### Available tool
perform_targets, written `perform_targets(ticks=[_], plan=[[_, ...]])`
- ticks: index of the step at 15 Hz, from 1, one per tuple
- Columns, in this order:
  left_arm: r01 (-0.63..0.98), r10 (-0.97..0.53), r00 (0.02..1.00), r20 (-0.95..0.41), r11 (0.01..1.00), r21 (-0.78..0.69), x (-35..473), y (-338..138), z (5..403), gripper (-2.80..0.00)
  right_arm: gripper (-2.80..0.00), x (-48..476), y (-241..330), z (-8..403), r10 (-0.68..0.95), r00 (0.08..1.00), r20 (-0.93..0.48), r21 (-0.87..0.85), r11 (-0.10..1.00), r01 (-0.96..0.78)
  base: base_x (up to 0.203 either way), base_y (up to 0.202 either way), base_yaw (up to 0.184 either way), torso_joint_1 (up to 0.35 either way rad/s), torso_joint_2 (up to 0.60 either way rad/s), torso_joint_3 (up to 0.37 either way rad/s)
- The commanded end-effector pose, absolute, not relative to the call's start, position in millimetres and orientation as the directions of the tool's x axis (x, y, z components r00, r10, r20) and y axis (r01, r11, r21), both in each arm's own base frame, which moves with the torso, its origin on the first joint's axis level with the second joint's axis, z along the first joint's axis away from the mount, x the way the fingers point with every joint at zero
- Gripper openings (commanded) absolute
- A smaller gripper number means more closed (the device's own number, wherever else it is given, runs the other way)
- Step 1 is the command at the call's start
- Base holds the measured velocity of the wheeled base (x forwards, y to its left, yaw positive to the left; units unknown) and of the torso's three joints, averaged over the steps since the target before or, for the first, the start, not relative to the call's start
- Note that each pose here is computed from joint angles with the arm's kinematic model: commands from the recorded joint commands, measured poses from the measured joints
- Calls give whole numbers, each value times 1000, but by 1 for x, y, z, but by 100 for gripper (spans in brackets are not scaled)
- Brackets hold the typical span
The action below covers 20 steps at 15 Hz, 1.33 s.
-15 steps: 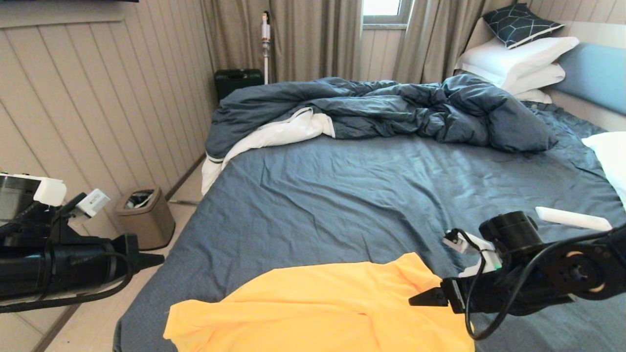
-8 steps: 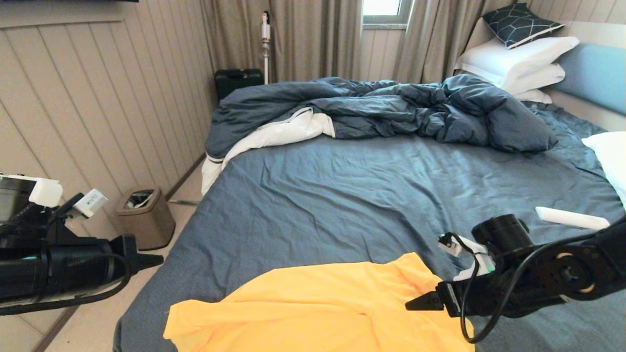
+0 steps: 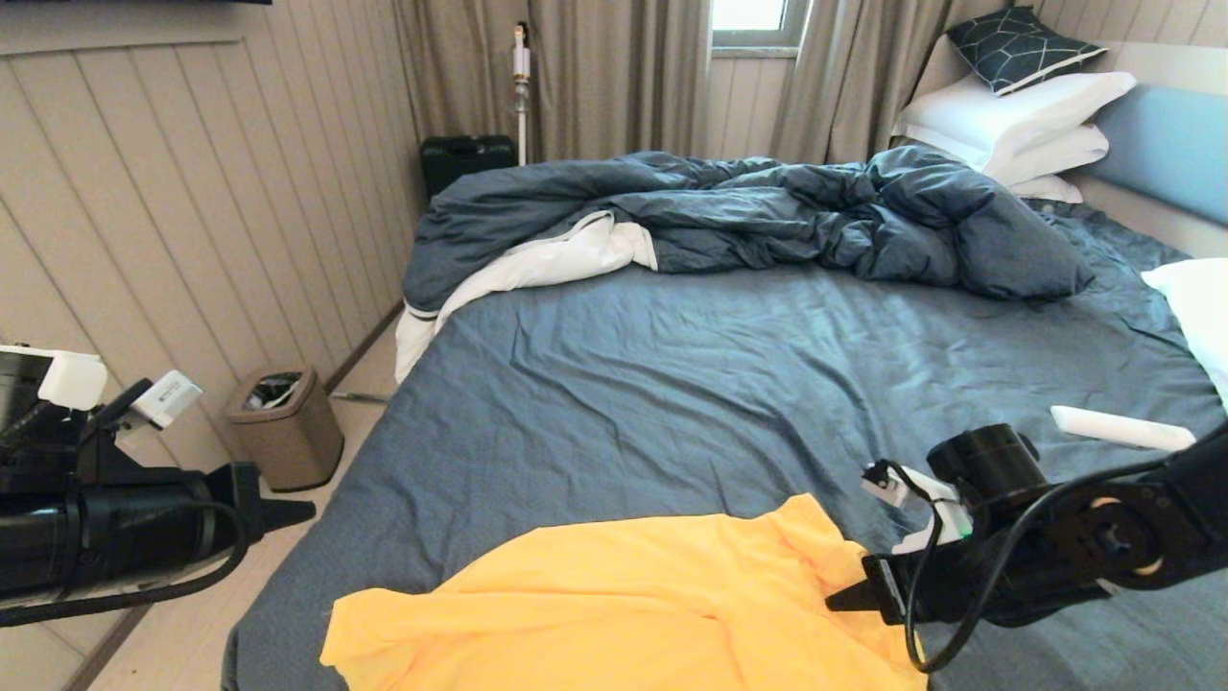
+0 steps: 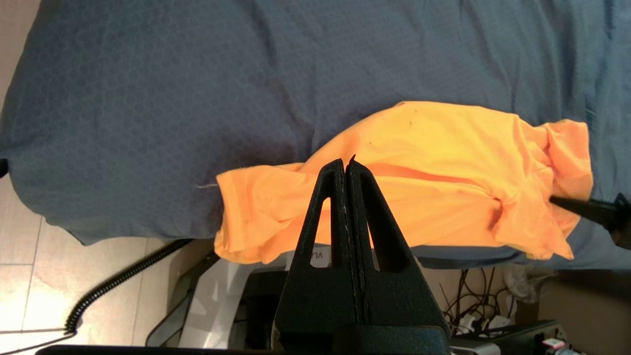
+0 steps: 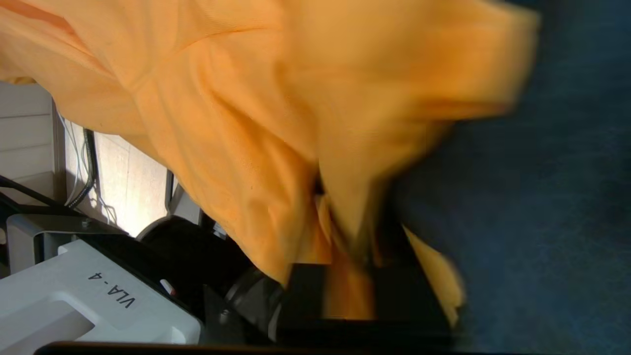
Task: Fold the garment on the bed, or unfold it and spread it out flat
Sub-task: Fold the yellow T-shirt
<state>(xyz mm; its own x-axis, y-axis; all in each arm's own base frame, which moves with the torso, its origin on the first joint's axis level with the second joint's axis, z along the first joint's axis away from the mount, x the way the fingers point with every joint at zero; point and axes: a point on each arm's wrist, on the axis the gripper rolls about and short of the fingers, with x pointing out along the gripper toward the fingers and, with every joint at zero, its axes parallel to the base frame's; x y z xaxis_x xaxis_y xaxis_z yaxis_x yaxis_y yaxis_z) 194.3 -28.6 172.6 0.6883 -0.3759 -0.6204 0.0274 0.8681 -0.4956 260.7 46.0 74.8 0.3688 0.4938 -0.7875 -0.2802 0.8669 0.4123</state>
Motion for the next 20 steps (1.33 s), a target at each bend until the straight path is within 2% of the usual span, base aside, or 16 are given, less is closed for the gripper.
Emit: perform_targets(ticks=[1,9,20], plan=[[30,-380,690,-616,866,-500,193,-29,173,-280,-280,263,44,75,494,375,-785,414,867,-276,0,0,0,0,0,0],[36,-382,697,-607,864,-503,194,-29,176,-280,-280,293,-9,100,401,554,-729,377,912,-165,0,0,0,0,0,0],[51,-394,695,-602,862,-505,199,-32,179,-280,-280,309,-116,91,216,624,-751,309,950,43,0,0,0,0,0,0]])
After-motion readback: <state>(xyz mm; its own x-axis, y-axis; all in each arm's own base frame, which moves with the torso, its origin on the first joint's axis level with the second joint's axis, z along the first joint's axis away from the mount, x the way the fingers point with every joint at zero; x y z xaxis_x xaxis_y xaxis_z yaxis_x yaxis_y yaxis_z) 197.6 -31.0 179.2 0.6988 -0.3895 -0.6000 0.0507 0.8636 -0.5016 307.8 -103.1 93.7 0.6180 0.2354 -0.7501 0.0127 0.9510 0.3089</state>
